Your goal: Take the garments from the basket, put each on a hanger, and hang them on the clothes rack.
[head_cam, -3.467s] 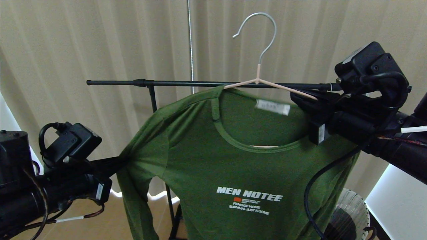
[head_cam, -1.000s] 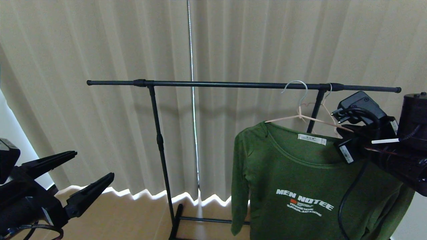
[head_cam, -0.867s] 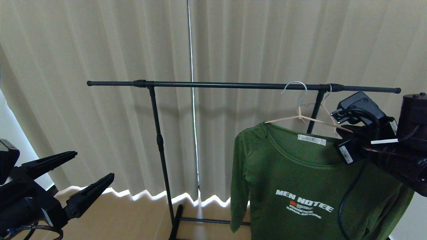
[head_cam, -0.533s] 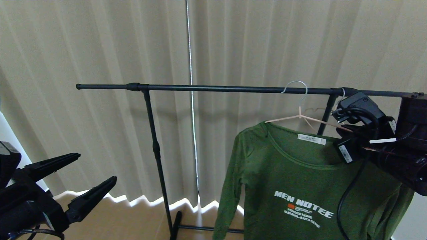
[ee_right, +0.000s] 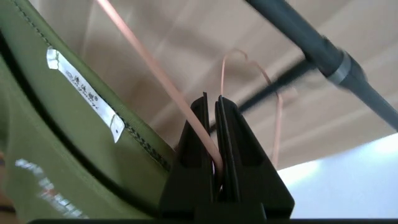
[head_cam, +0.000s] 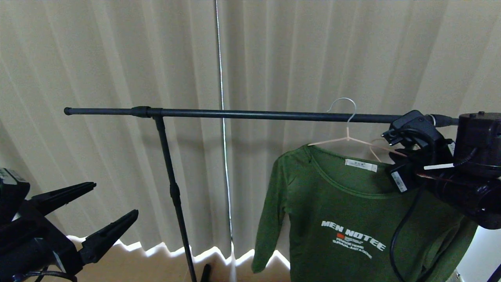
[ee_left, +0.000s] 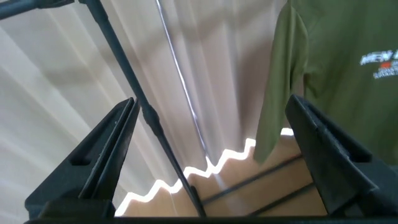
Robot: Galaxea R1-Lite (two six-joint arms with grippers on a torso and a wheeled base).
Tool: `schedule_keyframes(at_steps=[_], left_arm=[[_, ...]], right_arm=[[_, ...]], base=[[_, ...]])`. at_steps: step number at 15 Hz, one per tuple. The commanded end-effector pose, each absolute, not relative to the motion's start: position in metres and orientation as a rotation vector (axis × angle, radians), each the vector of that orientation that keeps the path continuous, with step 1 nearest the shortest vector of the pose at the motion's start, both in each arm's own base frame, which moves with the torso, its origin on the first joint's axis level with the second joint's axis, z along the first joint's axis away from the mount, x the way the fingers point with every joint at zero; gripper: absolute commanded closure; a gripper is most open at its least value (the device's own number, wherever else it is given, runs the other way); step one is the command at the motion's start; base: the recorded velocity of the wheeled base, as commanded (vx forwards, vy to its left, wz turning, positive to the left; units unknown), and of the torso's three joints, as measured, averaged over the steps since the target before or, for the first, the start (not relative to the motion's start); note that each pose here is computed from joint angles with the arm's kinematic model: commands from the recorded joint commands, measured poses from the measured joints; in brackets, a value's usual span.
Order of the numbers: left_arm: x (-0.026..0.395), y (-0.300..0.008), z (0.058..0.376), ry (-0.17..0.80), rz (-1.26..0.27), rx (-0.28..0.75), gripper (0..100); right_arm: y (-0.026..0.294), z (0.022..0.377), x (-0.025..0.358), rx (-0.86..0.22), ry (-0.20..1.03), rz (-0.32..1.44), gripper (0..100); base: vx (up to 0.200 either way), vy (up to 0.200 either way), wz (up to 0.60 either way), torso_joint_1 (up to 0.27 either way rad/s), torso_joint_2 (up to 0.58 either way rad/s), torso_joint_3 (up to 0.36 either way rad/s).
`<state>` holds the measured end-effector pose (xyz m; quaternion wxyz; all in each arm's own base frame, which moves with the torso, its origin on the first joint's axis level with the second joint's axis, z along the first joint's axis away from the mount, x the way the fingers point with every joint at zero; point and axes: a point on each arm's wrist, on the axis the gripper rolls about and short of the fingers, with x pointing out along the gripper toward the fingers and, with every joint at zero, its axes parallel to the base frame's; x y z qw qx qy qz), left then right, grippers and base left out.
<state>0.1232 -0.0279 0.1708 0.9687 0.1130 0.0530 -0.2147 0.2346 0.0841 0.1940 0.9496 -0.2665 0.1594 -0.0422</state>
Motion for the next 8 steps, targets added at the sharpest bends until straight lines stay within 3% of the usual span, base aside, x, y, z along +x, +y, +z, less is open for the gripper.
schedule_keyframes(at_steps=[1, 8], left_arm=[[0.122, -0.028, 0.170, 0.110, -0.435, 0.229, 0], [0.124, -0.027, 0.170, 0.112, -0.426, 0.227, 0]], right_arm=[[0.087, 0.190, 0.240, -0.547, 0.339, -0.083, 100], [0.098, 0.182, 0.281, -0.541, 0.364, -0.100, 100]], base=[[0.000, 0.000, 0.00, 0.000, 0.00, 0.000], [0.000, 0.000, 0.00, 0.000, 0.00, 0.000]])
